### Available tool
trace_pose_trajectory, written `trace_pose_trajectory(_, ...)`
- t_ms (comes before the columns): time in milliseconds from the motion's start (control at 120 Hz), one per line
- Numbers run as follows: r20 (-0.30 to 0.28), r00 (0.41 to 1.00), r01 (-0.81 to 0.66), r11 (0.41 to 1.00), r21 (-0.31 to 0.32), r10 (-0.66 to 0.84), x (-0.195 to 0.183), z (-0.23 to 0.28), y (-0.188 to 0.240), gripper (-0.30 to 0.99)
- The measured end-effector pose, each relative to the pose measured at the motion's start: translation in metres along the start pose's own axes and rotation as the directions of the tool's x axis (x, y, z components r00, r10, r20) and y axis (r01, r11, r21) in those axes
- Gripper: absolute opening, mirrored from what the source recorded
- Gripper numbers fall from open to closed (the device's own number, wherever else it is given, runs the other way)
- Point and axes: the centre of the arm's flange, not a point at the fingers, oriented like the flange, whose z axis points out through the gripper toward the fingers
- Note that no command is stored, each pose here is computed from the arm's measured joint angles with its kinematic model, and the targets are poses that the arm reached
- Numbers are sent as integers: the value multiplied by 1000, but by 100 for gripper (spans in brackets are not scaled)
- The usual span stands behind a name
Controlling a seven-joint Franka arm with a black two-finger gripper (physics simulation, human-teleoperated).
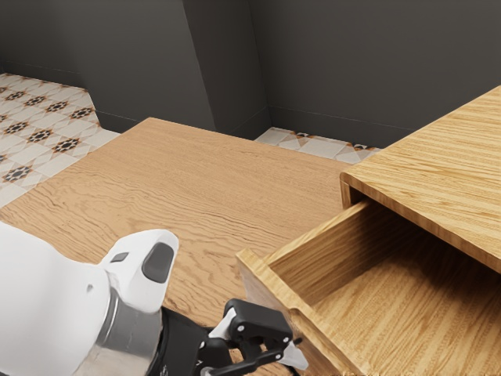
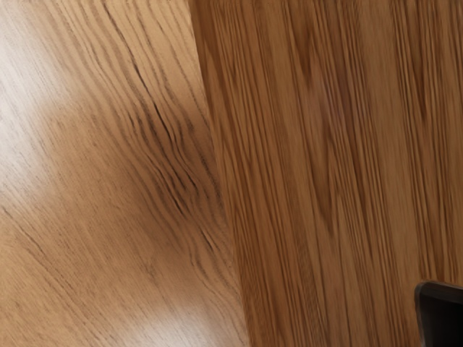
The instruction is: Pull the drawer handle with one arm to open the drawer
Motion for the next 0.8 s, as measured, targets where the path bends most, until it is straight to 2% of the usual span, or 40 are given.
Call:
trace_pose_trajectory(300, -15, 1000, -21, 1000, -3, 21, 1, -5, -6, 67)
trace_pose_trajectory(542, 8, 999, -43, 999, -14, 43, -16, -11, -10, 68)
trace_pose_trajectory(800, 5, 998, -70, 997, -20, 70, -33, -22, -19, 69)
